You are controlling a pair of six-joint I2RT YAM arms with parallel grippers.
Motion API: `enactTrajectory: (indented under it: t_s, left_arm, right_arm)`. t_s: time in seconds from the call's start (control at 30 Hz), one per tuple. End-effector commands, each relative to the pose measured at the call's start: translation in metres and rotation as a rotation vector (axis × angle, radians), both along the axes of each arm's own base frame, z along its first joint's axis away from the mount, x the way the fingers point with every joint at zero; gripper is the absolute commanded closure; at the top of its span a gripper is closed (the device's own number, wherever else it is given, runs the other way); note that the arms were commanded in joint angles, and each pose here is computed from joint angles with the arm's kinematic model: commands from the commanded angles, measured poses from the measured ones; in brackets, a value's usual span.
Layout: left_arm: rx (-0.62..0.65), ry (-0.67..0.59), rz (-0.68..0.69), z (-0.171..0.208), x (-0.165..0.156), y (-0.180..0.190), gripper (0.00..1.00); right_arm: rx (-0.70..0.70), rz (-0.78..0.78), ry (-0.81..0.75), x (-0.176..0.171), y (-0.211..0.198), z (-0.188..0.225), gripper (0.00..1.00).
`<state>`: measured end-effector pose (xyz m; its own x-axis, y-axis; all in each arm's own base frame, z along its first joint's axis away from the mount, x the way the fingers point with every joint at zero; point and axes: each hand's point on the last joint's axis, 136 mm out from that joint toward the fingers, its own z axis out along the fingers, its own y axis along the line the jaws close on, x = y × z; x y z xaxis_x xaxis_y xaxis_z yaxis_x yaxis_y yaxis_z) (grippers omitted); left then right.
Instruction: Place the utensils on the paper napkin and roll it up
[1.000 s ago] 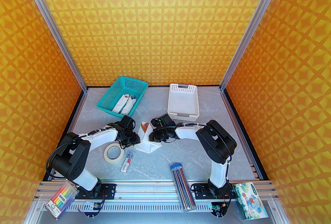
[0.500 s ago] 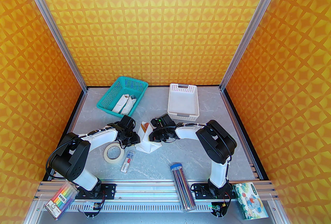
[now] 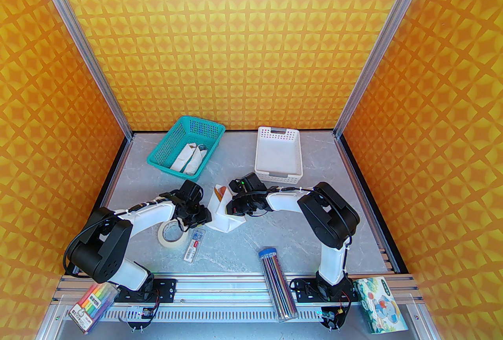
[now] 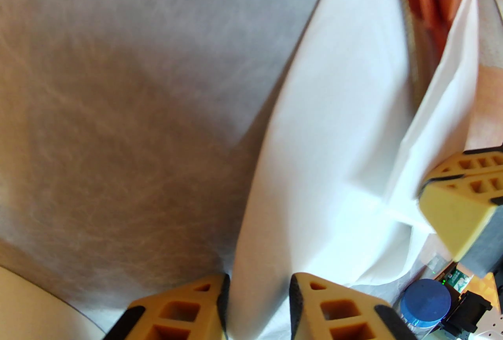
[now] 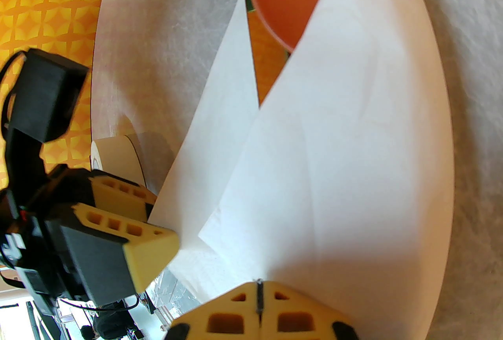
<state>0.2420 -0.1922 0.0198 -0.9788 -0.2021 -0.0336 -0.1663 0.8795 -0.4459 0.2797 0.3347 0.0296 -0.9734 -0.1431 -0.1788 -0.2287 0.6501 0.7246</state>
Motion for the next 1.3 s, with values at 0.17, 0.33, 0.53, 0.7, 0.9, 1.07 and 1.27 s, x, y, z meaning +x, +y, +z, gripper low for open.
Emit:
enactTrajectory:
  t_s: [0.17,0.33,0.53,0.7,0.9,1.07,1.27]
  left_arm:
    - [-0.015,-0.031,0.013,0.008,0.003,-0.001,0.75]
    - [-0.001,-0.048,0.012,0.014,0.006,0.001,0.81]
    - [-0.004,-0.09,0.009,0.026,0.011,0.001,0.88]
    - [-0.015,-0.114,0.004,0.036,0.014,-0.001,0.97]
    - [-0.073,-0.145,0.001,0.05,0.02,-0.012,0.99]
    - [-0.11,-0.17,-0.002,0.058,0.032,-0.023,0.99]
    - [-0.146,-0.188,-0.018,0.063,0.048,-0.039,1.0]
  right_arm:
    - [-0.103,-0.006,0.057,-0.012,-0.015,-0.031,1.0]
    - [-0.103,-0.007,0.057,-0.012,-0.015,-0.031,1.0]
    - [-0.104,-0.006,0.059,-0.013,-0.015,-0.032,1.0]
    - [-0.105,-0.01,0.059,-0.012,-0.015,-0.032,1.0]
    - [-0.106,-0.008,0.061,-0.013,-0.015,-0.033,1.0]
    - [-0.104,-0.006,0.062,-0.013,-0.014,-0.032,1.0]
    - [-0.104,-0.004,0.064,-0.014,-0.013,-0.033,1.0]
